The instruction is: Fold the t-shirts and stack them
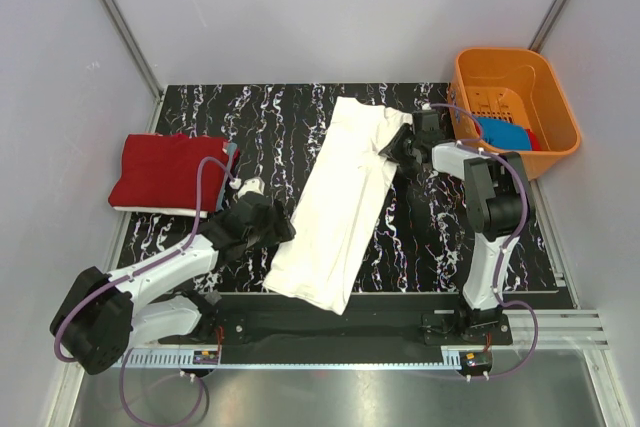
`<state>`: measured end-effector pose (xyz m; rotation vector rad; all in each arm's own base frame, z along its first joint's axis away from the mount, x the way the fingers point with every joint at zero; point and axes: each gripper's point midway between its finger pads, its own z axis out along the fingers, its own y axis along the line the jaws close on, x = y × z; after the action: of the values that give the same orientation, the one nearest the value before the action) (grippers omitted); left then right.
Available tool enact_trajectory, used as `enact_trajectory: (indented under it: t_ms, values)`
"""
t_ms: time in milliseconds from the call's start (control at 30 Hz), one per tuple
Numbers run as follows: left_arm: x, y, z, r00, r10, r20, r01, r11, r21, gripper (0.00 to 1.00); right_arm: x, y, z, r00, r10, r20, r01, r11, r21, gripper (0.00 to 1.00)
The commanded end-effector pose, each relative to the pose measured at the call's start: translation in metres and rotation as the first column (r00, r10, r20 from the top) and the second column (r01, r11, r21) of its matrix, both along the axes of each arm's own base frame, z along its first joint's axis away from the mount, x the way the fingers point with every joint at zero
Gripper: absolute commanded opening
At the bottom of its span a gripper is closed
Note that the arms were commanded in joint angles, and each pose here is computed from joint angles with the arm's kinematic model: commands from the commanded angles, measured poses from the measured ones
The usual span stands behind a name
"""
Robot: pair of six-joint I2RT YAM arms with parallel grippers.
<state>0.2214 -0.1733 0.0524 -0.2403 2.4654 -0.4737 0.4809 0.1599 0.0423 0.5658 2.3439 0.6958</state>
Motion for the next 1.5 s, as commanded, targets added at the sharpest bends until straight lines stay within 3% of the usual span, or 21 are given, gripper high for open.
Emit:
enact_trajectory:
  t_ms: [0, 133, 267, 467, 533, 667, 800, 1167, 1467]
  values:
    - [0.009, -0.006, 0.012, 0.999, -0.010, 0.033, 0.010, 1.000, -0.015, 0.87, 0.020, 0.005, 0.019, 0.997, -0.012, 0.075, 0.012, 1.000, 0.002, 0.26]
    - [0.010, -0.007, 0.010, 1.000, -0.013, 0.028, 0.014, 1.000, -0.013, 0.87, 0.014, -0.005, 0.024, 0.996, -0.045, 0.079, 0.048, 0.998, -0.032, 0.10]
    - [0.011, -0.007, 0.009, 0.999, -0.019, 0.028, 0.019, 1.000, -0.007, 0.87, 0.003, -0.017, 0.027, 0.994, -0.083, 0.075, 0.088, 0.994, -0.069, 0.06]
    - [0.011, -0.006, 0.004, 1.000, -0.022, 0.012, 0.022, 1.000, 0.015, 0.87, -0.015, -0.026, 0.009, 0.995, -0.103, 0.018, 0.104, 0.988, -0.110, 0.15]
    - [0.012, -0.005, 0.003, 1.000, -0.017, 0.011, 0.017, 1.000, 0.021, 0.87, -0.019, -0.025, 0.006, 0.994, -0.108, 0.010, 0.109, 0.989, -0.098, 0.14]
    - [0.010, -0.002, 0.000, 1.000, -0.012, 0.004, 0.012, 0.999, 0.038, 0.87, -0.026, -0.028, 0.006, 0.992, -0.126, 0.027, 0.128, 0.988, -0.088, 0.44]
    - [0.010, 0.001, -0.009, 1.000, -0.011, -0.013, 0.012, 0.998, 0.067, 0.87, -0.021, -0.034, 0.016, 0.987, -0.143, 0.072, 0.150, 0.984, -0.101, 0.55]
    - [0.009, 0.007, -0.004, 1.000, 0.001, 0.005, -0.001, 0.997, 0.076, 0.88, 0.028, -0.043, 0.045, 0.976, -0.156, 0.151, 0.177, 0.975, -0.132, 0.50]
    - [0.010, 0.006, 0.002, 1.000, -0.005, 0.016, 0.004, 0.998, 0.070, 0.88, 0.059, -0.060, 0.037, 0.977, -0.177, 0.122, 0.196, 0.967, -0.166, 0.47]
